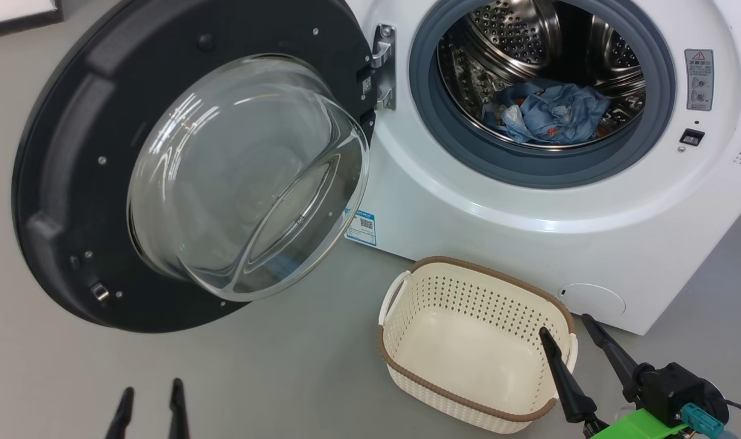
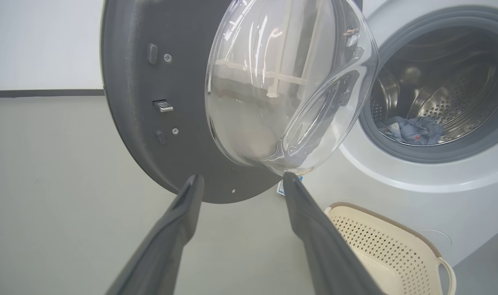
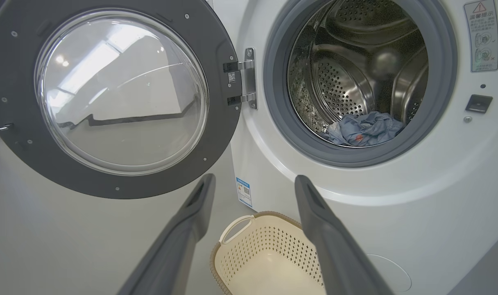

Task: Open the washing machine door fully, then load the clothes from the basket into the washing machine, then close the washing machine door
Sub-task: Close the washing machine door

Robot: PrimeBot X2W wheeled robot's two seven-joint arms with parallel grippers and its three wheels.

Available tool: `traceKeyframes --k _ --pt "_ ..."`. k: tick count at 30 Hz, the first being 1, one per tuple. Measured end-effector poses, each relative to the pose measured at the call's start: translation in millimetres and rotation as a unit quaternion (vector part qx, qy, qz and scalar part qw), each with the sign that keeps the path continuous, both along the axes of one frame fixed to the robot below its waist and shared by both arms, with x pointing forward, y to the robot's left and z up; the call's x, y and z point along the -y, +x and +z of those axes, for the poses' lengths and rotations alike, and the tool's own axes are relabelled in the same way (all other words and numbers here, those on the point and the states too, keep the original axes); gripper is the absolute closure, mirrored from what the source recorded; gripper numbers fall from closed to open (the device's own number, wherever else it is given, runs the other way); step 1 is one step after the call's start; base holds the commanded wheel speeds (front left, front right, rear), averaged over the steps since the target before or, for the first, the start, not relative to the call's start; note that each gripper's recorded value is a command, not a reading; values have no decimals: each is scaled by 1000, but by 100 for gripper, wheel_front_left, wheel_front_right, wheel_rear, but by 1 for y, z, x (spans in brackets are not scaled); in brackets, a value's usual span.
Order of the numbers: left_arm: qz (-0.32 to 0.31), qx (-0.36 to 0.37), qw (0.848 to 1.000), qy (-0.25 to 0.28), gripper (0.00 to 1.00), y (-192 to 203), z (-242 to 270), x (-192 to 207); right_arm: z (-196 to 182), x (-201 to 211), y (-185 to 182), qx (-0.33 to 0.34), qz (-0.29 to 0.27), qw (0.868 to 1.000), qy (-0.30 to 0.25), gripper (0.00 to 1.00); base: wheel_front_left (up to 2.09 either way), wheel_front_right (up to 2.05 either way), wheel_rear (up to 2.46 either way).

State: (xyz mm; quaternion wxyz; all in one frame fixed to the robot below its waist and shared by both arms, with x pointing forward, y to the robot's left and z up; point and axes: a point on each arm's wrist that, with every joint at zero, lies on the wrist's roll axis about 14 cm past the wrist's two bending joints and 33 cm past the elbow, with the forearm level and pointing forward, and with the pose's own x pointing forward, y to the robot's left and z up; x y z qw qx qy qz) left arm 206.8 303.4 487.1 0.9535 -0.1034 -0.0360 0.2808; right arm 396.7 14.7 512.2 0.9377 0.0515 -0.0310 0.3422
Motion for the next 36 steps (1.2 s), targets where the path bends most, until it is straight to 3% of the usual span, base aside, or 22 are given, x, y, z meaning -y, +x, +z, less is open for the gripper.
traceKeyframes --k 1,3,5,7,9,10,11,21,29,36 --pt "7 1 1000 -2 0 -2 0 -3 0 -1 0 0 1 1000 0 0 0 0 0" --pt "20 1 1000 0 12 -7 1 -10 0 -1 0 0 2 1000 0 0 0 0 0" --pt "33 2 999 0 11 -11 1 -18 -1 -2 -1 -1 3 1000 0 0 0 0 0" --pt "55 8 998 -10 54 -19 1 -30 -1 -2 -2 -2 3 1000 0 0 0 0 0" --pt "83 24 996 -30 75 -28 2 -45 -1 -1 -2 -2 2 1000 0 0 0 0 0" --pt "93 30 995 -36 96 -33 2 -51 -2 0 -2 -2 1 1000 0 0 0 0 0" --pt "107 39 992 -46 100 -37 2 -59 -2 0 -2 -3 0 1000 0 0 0 0 0" --pt "202 161 954 -150 100 -61 27 -157 -2 3 -4 -6 -7 1000 4 0 0 0 0" --pt "238 271 886 -292 100 -57 80 -234 -1 10 -6 -7 -19 1000 8 0 0 0 0" --pt "231 336 843 -352 100 -42 115 -267 -4 23 -5 -11 -36 999 7 0 0 0 0"
